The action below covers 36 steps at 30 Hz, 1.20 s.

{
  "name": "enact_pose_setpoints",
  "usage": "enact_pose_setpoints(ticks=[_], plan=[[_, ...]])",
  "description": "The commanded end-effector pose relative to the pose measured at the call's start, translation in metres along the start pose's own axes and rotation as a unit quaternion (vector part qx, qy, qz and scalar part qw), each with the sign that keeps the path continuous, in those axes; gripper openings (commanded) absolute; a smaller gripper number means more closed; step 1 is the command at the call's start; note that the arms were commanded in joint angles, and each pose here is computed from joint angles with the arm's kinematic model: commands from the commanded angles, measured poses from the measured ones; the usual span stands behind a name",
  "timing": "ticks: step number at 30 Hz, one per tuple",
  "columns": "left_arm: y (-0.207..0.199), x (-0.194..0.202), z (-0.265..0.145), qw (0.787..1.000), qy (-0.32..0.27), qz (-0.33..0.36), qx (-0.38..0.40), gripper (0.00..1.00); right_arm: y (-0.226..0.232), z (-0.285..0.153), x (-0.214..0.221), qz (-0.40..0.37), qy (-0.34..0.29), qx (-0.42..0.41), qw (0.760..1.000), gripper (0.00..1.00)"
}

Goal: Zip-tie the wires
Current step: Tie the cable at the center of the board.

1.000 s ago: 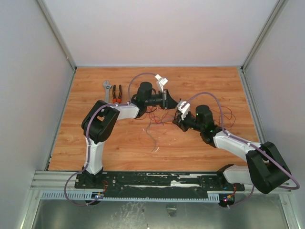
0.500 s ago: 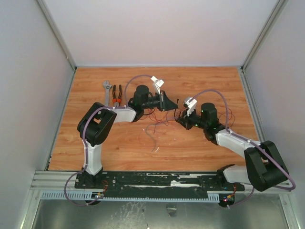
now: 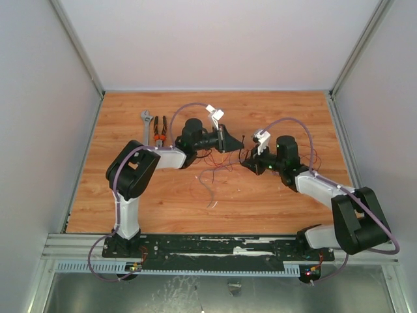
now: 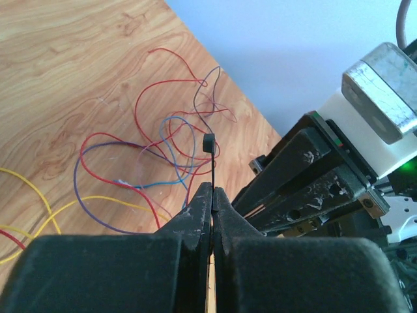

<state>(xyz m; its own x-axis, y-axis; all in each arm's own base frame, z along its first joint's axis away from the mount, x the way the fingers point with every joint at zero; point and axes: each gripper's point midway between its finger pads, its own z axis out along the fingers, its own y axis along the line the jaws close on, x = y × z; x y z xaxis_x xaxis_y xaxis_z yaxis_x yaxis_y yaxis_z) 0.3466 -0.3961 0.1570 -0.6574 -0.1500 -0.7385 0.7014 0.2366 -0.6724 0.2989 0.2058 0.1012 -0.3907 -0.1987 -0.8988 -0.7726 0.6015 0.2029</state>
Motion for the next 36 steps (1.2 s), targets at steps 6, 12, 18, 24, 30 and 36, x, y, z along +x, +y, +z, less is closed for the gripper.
enact_pose_setpoints(ticks=[6, 12, 18, 24, 30, 36], plan=[[-0.028, -0.005, 0.002, 0.998, -0.008, 0.04, 0.039, 0.0, -0.005, 0.003, -0.01, 0.017, 0.017, -0.014, 1.0, 0.0], [-0.036, -0.003, -0.001, 0.997, -0.012, 0.057, 0.06, 0.0, -0.01, 0.003, -0.013, 0.036, 0.024, -0.027, 0.999, 0.0], [-0.038, 0.0, -0.003, 0.995, -0.013, 0.075, 0.066, 0.0, -0.016, 0.002, -0.019, 0.041, 0.027, -0.031, 0.998, 0.0], [-0.039, 0.0, -0.004, 0.994, -0.018, 0.089, 0.066, 0.0, -0.016, 0.001, -0.021, 0.043, 0.029, -0.039, 0.998, 0.0], [-0.041, -0.001, -0.002, 0.993, -0.026, 0.096, 0.068, 0.0, -0.012, 0.0, -0.022, 0.048, 0.03, -0.051, 0.997, 0.0], [-0.041, -0.001, 0.001, 0.992, -0.028, 0.102, 0.068, 0.0, -0.012, 0.003, -0.021, 0.057, 0.038, -0.058, 0.996, 0.0]])
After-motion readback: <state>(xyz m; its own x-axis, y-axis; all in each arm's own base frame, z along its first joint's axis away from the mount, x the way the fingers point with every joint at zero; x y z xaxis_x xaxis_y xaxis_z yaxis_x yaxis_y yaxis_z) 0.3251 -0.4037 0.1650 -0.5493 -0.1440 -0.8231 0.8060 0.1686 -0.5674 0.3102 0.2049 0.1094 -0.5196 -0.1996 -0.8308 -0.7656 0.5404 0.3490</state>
